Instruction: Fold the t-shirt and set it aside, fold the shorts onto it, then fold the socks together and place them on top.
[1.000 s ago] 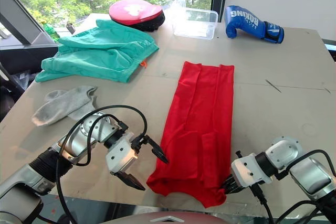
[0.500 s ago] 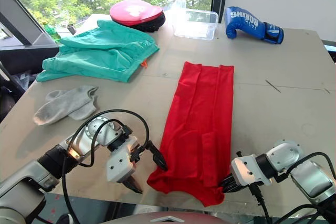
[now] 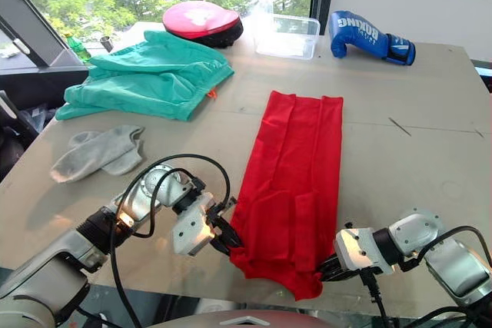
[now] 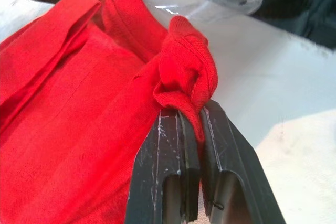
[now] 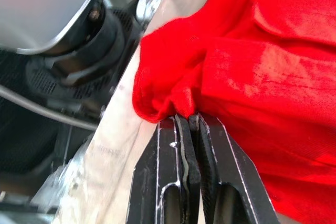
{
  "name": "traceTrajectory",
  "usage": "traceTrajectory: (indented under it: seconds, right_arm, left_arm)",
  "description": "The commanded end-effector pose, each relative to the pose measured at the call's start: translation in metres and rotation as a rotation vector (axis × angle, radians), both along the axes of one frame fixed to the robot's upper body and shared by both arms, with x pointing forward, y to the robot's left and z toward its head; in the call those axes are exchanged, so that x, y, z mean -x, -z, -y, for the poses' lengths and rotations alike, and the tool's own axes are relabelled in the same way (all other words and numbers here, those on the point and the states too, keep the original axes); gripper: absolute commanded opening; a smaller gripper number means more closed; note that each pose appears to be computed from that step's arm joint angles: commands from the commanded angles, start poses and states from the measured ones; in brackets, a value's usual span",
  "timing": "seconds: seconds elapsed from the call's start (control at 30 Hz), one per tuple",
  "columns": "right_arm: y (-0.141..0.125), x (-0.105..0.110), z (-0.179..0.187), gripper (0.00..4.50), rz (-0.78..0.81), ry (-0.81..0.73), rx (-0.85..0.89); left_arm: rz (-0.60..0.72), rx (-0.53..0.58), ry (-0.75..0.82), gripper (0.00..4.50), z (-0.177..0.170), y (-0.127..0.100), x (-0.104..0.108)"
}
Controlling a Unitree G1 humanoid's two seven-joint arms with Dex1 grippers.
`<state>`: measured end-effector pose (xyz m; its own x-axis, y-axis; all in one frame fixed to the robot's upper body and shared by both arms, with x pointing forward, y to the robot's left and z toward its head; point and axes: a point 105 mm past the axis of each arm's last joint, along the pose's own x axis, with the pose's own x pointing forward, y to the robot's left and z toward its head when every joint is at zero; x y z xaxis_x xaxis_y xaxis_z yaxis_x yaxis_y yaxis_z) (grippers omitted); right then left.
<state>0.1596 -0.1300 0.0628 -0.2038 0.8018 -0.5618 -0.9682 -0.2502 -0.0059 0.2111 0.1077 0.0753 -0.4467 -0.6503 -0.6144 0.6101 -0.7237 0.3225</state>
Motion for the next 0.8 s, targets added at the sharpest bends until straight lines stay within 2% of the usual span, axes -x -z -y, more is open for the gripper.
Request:
traceTrajectory:
  seconds: [0.03,0.23,0.33,0.4,0.5,0.6,0.63,0.8]
  right_arm:
    - [-0.018,0.018,-0.009,0.0,-0.032,-0.022,-0.054]
    - [-0.033,0.045,-0.023,0.0,-0.168,-0.021,-0.114]
    - [-0.045,0.055,-0.028,0.0,-0.268,-0.003,-0.147]
    - [-0.055,0.056,-0.031,0.0,-0.34,0.034,-0.184]
    - [-0.075,0.029,-0.034,0.0,-0.387,0.144,-0.277]
    - [-0.091,-0.014,-0.028,0.0,-0.398,0.278,-0.331]
    - [-0.094,-0.024,-0.026,0.0,-0.403,0.313,-0.336]
    - [-0.111,-0.113,0.002,0.0,-0.423,0.583,-0.4]
  left_arm:
    - [-0.115,-0.044,-0.007,0.02,-0.014,-0.01,0.023]
    - [-0.298,-0.128,-0.046,0.02,-0.033,-0.019,0.053]
    - [-0.375,-0.131,-0.092,0.02,-0.034,-0.027,0.057]
    - [-0.422,-0.123,-0.146,0.02,-0.033,-0.033,0.052]
    - [-0.492,-0.043,-0.323,0.02,-0.024,-0.05,0.019]
    - [-0.53,0.087,-0.514,0.02,-0.017,-0.07,-0.028]
    - [-0.537,0.112,-0.547,0.02,-0.017,-0.075,-0.037]
    - [-0.502,0.262,-0.731,0.02,-0.015,-0.095,-0.108]
